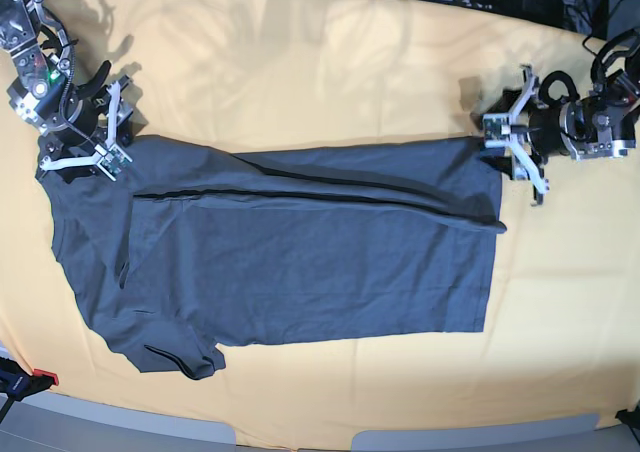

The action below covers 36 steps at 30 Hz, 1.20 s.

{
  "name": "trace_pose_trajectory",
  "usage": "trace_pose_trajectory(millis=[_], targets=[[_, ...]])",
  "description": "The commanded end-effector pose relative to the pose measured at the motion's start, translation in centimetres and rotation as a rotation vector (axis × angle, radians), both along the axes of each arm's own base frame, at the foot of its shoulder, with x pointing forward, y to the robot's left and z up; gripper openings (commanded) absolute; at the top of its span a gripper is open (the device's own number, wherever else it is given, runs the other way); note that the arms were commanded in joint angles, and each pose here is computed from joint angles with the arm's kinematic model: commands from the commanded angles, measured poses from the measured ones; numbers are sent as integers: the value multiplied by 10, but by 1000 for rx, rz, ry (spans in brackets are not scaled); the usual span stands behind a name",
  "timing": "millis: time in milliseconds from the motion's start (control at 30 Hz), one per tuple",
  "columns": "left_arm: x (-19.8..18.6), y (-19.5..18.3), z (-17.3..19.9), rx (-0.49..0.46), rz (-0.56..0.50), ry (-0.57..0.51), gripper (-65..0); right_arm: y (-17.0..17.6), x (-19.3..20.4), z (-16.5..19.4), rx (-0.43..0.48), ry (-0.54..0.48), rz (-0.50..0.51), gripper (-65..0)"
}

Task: Fold the T-shirt properly
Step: 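Regrasp the folded edge with both grippers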

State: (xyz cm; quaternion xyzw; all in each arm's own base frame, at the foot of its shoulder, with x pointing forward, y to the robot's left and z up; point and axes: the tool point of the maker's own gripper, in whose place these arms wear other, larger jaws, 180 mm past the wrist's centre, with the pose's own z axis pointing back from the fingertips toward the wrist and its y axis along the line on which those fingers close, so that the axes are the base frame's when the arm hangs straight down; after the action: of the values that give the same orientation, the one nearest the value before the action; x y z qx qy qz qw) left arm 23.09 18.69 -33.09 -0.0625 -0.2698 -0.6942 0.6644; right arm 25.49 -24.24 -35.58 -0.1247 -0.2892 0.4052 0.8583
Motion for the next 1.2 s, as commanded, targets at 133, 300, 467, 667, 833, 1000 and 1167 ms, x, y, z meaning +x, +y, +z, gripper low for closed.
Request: trace_pose_trajectory(millis=[133, 300, 467, 667, 833, 1000, 1167], targets=[[6, 8, 10, 17, -4, -22, -242, -3, 7, 11, -7, -36, 6, -263], [21, 12, 7, 19, 44, -85, -242, 1, 3, 7, 24, -17, -2, -263], [35, 15, 4, 15, 69, -153, -243, 2, 2, 7, 30, -16, -2, -263], [53, 17, 10, 0, 128, -239, -243, 1, 3, 8, 30, -22, -11, -263], [55, 13, 12, -23, 132, -252, -292, 0, 4, 8, 31, -29, -21, -263], [55, 13, 12, -22, 133, -252, -647, -2, 5, 9, 16, -33, -19, -263], [55, 15, 12, -15, 136, -251, -650, -5, -5, -1, -28, 26, 35, -263]])
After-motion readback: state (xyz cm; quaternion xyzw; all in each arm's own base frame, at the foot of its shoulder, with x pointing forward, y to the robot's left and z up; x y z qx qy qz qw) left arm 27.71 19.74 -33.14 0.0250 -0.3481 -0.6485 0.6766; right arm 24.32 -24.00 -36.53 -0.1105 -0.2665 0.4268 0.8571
